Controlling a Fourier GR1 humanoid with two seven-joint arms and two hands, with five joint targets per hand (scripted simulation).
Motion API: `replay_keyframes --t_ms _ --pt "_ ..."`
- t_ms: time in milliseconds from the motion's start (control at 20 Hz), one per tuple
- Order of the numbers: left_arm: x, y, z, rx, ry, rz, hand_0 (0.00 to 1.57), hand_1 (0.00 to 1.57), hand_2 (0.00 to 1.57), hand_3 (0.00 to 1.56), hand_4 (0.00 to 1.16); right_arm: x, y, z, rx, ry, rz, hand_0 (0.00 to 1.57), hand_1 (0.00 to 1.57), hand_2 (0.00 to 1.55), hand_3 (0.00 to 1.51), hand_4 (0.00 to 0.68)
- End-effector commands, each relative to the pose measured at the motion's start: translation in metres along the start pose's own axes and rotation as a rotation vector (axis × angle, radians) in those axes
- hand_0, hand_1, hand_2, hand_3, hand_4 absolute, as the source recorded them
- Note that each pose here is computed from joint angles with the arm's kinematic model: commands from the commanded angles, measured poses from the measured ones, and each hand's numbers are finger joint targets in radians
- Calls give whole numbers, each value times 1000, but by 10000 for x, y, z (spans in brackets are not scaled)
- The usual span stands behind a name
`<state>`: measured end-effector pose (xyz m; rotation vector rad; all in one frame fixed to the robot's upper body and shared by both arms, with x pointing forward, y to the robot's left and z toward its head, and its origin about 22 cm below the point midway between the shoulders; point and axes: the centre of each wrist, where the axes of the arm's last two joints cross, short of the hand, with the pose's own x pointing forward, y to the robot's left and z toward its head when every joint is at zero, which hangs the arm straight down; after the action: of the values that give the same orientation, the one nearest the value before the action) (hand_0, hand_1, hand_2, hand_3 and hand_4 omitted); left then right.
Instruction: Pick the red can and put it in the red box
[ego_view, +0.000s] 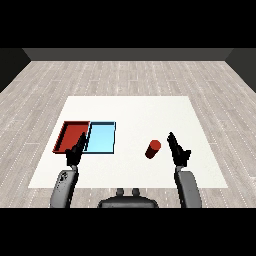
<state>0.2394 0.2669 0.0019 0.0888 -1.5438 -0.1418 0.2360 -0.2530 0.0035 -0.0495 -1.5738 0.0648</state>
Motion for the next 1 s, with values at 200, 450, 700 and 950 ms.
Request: replay_keyframes --t_ms 200,450,700,950 --pt "74 -139 -88 26 -4 39 0 0 0 0 0 -49 -887 180 -31 9 24 0 0 0 0 0" --pt "332 -118 -115 57 -446 132 0 0 0 0 0 113 -883 21 18 -338 -69 0 0 0 0 0" --pt "100 -143 -111 37 -470 139 0 0 0 0 0 -104 -980 107 15 -337 -45 0 0 0 0 0" --pt "267 -166 -13 58 -464 142 0 0 0 0 0 -112 -1103 72 16 -335 -64 0 0 0 0 0"
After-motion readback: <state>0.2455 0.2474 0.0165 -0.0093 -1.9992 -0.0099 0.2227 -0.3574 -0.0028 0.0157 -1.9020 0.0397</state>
